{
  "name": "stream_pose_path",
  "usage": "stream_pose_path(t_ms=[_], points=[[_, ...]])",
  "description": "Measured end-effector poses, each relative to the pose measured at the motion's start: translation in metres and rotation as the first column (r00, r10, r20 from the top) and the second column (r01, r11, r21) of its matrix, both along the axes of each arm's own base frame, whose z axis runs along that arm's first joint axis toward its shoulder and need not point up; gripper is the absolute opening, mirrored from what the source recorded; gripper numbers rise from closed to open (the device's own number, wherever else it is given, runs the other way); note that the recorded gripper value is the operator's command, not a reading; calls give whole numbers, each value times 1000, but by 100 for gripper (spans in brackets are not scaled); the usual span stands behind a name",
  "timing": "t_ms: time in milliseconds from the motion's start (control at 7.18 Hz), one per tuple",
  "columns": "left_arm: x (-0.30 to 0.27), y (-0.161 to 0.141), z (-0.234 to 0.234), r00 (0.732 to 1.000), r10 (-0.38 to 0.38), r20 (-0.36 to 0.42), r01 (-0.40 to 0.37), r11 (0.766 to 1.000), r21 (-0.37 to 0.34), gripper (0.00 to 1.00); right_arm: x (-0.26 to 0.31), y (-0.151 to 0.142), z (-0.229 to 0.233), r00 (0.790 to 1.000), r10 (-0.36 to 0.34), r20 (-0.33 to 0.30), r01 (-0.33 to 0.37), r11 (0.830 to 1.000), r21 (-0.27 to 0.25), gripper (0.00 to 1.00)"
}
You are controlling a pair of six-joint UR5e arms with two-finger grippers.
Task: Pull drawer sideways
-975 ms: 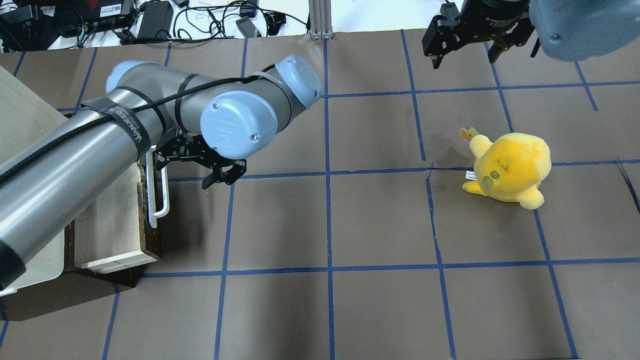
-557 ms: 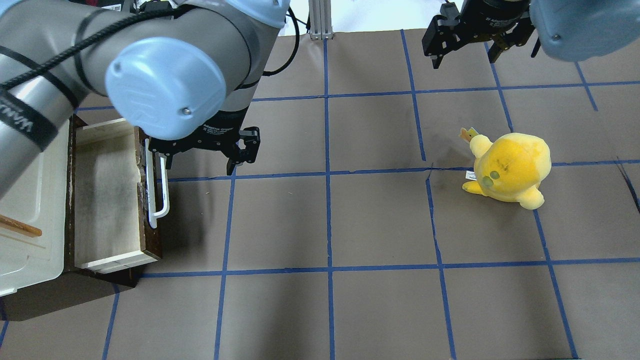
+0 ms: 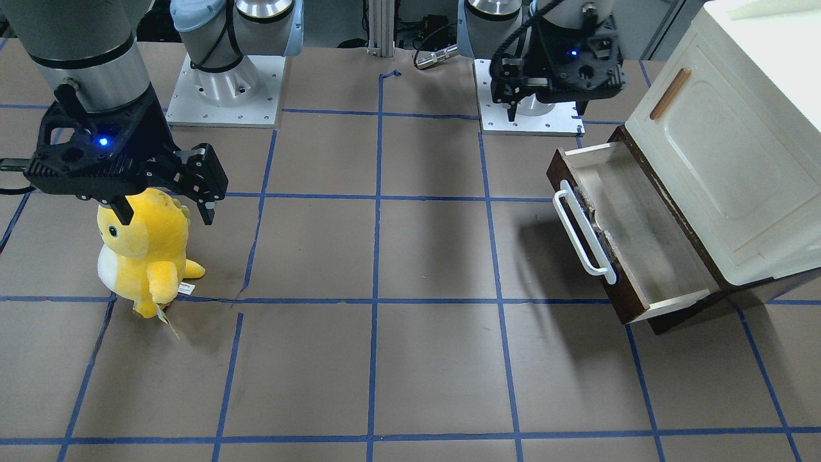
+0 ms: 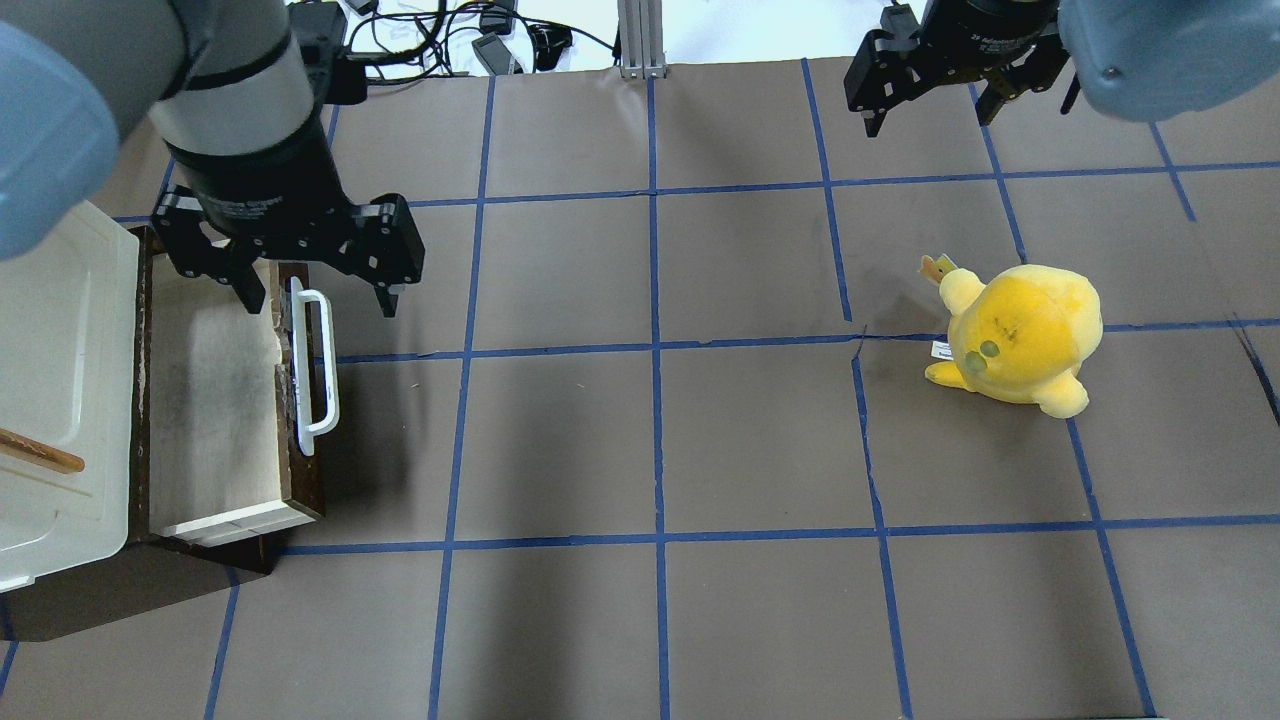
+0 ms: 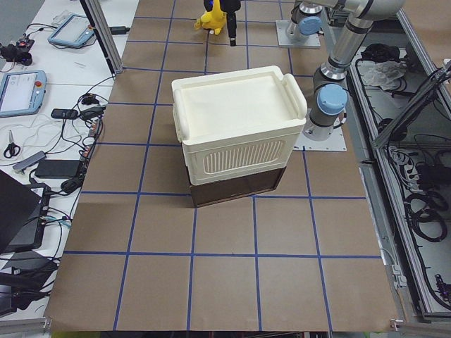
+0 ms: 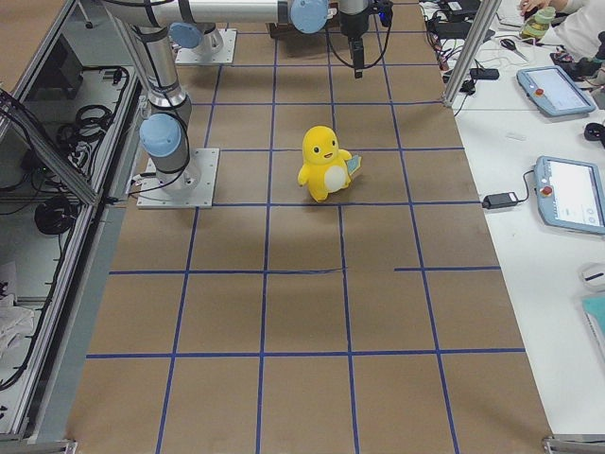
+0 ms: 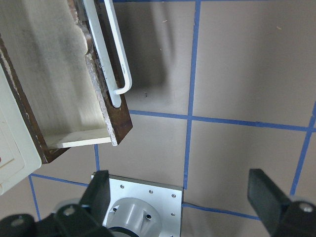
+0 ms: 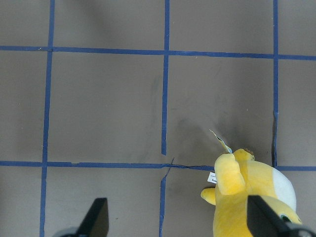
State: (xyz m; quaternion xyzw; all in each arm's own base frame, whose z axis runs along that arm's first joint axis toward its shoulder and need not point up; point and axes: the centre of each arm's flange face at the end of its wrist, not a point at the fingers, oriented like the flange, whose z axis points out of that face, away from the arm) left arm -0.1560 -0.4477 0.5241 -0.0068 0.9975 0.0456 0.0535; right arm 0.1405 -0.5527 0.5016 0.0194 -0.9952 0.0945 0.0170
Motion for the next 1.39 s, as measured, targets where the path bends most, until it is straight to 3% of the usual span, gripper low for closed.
stream_pose_path(t_ms=[418,836,1393], points=[[19,-29,4,990,10,-144,-27,992,-121,100,0,0,0,1000,0,0,0,1000,0,100],[21,-41,-7,988,-1,-154,-30,979,-200,100,0,0,0,1000,0,1,0,1000,0,100],[21,-39,-5,989,-4,-150,-28,976,-214,100,0,0,0,1000,0,0,0,1000,0,100]])
